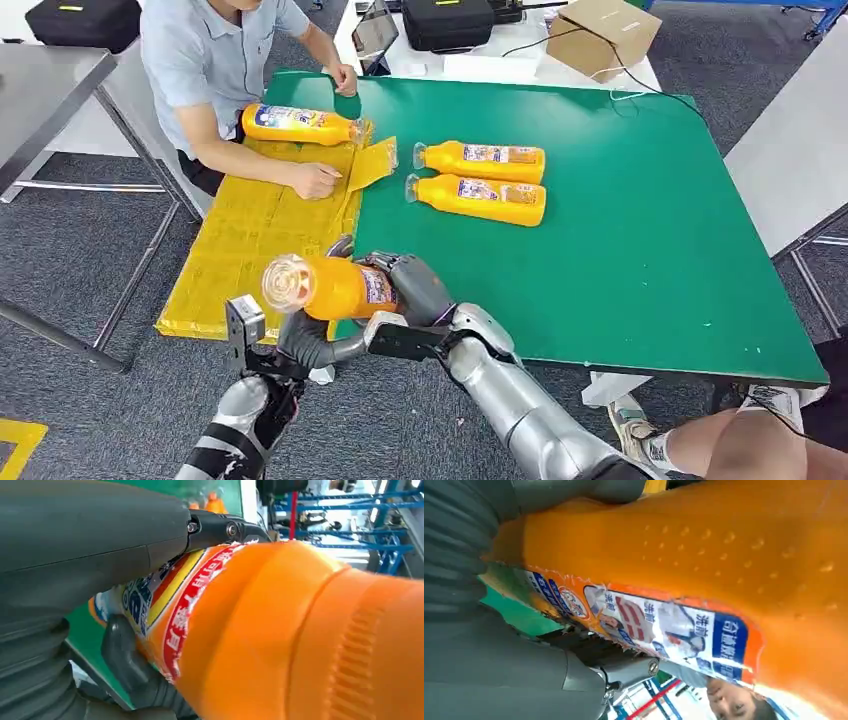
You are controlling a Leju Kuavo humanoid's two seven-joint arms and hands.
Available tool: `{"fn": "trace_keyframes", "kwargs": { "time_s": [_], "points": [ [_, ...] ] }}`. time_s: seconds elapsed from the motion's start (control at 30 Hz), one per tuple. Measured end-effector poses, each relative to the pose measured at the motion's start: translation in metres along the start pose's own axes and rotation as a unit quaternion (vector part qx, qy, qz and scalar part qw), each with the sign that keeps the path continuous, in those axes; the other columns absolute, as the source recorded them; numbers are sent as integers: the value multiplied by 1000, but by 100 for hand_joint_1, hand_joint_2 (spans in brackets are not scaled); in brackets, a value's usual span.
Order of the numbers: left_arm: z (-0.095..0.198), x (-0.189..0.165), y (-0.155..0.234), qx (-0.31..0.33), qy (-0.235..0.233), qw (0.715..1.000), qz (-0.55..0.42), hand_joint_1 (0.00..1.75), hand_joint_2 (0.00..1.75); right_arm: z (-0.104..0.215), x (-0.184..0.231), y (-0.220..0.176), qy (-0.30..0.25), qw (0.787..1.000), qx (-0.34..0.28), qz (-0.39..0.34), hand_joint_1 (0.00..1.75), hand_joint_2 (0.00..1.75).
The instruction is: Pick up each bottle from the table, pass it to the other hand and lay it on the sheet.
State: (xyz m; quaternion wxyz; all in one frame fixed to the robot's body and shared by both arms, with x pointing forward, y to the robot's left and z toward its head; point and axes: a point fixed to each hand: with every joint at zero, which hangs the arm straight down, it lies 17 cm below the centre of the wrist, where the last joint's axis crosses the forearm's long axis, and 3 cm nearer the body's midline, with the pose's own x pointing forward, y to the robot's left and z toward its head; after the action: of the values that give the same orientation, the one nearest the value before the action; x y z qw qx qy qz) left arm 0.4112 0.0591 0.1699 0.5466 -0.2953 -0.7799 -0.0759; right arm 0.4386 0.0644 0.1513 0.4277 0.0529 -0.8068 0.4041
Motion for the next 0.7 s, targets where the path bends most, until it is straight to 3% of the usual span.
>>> {"fn": "trace_keyframes", "kwargs": {
  "time_s": [0.13,0.17,0.2,0.23,0.27,0.43,0.5,0.53,0.57,0.6,0.63,0.7],
  "points": [
    [-6,-8,6,20,15,1000,-7,0,175,1,-1,6,3,1000,9,-2,166,175],
    [-7,-9,7,22,17,1000,-6,31,175,1,-1,7,3,1000,11,-2,166,175],
    [-8,-9,7,23,18,1000,-6,145,175,1,-1,8,3,1000,12,-2,162,175],
    [-8,-10,7,24,19,1000,-6,168,175,1,-1,8,3,1000,13,-2,162,175],
    [-9,-11,7,25,20,999,-5,175,175,1,-1,9,3,1000,15,-3,159,175],
    [-10,-11,9,33,15,999,29,175,175,0,3,14,-5,1000,27,-9,162,175],
    [-11,-11,11,35,14,999,39,175,175,-1,4,14,-7,1000,28,-9,154,175],
    [-11,-11,11,36,13,998,41,175,175,-1,4,15,-8,1000,29,-9,141,175],
    [-11,-10,12,37,12,998,47,175,175,-1,5,15,-10,999,30,-8,42,175],
    [-12,-9,12,38,10,998,51,175,175,-1,5,15,-11,999,31,-8,16,175],
    [-12,-8,14,40,7,997,59,175,175,-1,5,17,-12,999,33,-8,0,175],
    [-13,-4,16,43,-1,996,83,175,175,-1,7,19,-14,999,35,-9,0,175]
  ]
}}
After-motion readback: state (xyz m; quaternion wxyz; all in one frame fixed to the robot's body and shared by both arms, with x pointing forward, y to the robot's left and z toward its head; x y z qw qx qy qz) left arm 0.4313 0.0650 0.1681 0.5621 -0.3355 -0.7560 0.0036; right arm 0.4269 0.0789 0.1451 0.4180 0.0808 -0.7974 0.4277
